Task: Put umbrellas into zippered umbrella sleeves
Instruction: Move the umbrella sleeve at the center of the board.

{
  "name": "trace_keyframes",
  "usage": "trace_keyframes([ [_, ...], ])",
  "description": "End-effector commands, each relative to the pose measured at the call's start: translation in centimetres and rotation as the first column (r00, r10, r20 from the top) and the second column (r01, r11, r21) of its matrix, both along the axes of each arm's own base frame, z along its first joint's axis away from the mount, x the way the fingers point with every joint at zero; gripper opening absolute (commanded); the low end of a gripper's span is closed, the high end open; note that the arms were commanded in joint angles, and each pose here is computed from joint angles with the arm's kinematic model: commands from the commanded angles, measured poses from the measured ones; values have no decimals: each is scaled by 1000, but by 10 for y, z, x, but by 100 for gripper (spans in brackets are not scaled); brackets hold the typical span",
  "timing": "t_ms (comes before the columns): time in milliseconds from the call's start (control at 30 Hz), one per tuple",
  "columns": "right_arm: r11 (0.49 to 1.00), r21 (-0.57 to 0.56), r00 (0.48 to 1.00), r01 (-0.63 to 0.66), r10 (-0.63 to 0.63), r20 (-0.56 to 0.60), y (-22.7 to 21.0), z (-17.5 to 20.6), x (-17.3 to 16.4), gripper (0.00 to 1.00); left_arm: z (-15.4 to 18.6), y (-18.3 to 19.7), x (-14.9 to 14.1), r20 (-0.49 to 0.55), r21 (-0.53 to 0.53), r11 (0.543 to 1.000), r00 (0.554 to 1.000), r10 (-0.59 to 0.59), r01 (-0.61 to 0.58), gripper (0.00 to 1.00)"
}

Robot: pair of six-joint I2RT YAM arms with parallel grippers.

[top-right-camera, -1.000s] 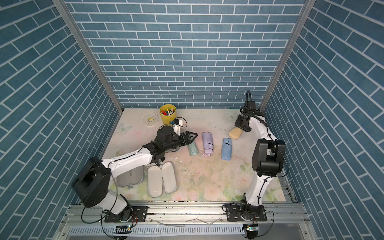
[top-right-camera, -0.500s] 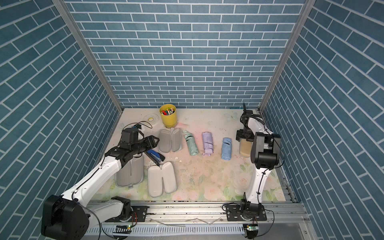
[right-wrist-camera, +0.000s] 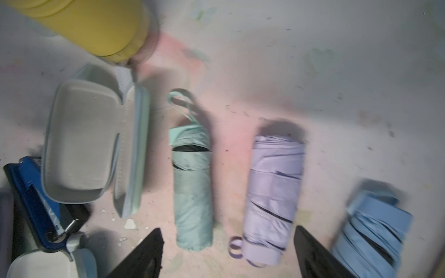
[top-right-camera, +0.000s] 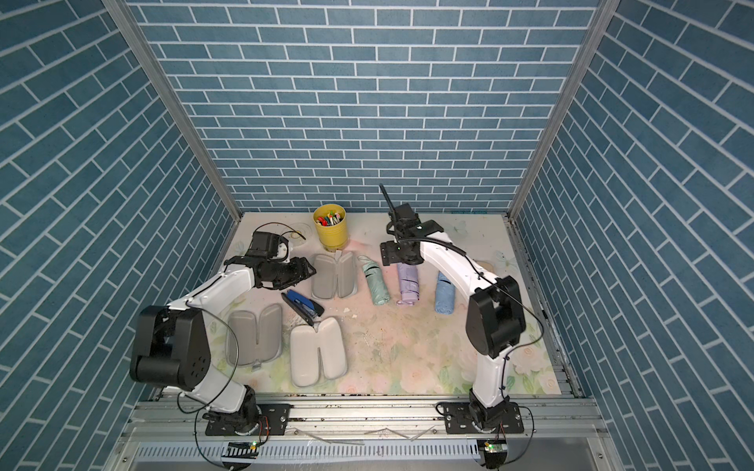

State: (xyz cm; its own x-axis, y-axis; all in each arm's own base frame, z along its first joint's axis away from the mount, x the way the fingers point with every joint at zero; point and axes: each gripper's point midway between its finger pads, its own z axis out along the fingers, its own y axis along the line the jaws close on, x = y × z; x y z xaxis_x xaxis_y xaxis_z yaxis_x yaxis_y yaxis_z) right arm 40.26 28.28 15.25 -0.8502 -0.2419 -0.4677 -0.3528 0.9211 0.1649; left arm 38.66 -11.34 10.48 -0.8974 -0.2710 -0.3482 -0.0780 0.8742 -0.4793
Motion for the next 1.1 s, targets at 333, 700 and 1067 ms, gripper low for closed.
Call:
trace_keyframes([
  [333, 994, -79, 977, -69, 52, -207, 36, -113, -35, 81, -42, -21, 2, -92, -24, 999, 995, -27, 25, 45],
  [700, 993, -105, 979, -47, 25, -202, 19, -126, -39, 28, -53, -27, -4, -107, -56, 998, 994, -16, 10, 22],
  [1067, 991, 130, 943, 14, 30, -333, -33, -34, -112, 9, -41, -70, -13, -52, -116, 992, 997, -54, 48, 10],
])
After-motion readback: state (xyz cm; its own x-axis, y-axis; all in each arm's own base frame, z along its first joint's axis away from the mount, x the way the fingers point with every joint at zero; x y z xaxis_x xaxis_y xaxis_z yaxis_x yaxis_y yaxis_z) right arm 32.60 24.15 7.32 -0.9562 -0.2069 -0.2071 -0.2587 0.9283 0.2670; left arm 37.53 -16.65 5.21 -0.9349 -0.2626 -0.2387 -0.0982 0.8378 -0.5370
